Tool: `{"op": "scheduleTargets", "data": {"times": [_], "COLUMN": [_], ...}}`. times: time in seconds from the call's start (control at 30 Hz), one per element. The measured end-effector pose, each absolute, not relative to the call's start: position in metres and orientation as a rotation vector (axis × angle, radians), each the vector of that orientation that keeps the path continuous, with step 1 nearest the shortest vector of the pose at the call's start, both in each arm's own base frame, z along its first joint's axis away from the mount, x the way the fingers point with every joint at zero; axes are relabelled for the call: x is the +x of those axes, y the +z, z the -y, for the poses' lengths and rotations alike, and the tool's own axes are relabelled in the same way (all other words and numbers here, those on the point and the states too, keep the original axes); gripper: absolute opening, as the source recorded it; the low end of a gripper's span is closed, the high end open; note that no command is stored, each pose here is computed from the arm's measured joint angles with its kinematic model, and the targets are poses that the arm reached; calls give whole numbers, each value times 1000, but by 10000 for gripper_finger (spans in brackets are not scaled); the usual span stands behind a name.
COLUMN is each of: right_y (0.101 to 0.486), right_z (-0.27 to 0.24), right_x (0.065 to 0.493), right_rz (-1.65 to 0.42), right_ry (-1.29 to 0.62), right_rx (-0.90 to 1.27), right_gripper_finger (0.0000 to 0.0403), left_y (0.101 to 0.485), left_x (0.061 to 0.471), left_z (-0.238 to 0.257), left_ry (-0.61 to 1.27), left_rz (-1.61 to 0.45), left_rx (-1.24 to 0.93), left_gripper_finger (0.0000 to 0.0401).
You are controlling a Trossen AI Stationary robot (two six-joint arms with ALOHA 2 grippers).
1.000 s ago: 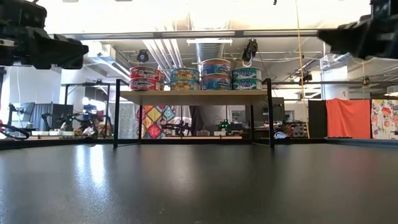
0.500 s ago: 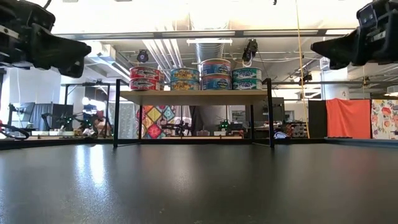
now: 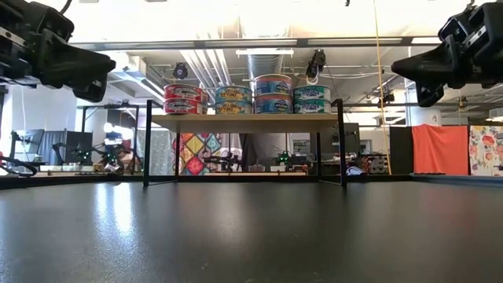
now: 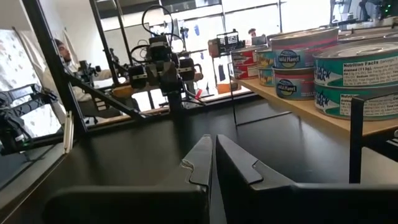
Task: Stack canned seafood by type on shelf
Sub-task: Return to Home Position
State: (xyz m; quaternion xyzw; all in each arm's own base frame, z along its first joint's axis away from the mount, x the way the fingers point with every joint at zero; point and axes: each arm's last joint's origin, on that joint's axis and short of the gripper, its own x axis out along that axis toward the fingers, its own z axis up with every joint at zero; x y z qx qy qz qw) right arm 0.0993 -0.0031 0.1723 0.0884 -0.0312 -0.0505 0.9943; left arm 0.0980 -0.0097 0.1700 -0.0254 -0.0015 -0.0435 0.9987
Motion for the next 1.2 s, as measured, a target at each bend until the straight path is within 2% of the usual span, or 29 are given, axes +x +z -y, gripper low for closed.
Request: {"op": "scheduleTargets", "data": {"times": [1.2], "right_y": [172], "right_z": [3], "right_x": [99], "right_rz": [63], "right_ry": [-101], "right_rx": [177], "right_gripper_finger": [13], "left_y": [172], "left_x": [98], "left_z": [10], "left_ry": [-88], "left_rz": [13], "left_rx": [-51], "left_gripper_finger": [39]}}
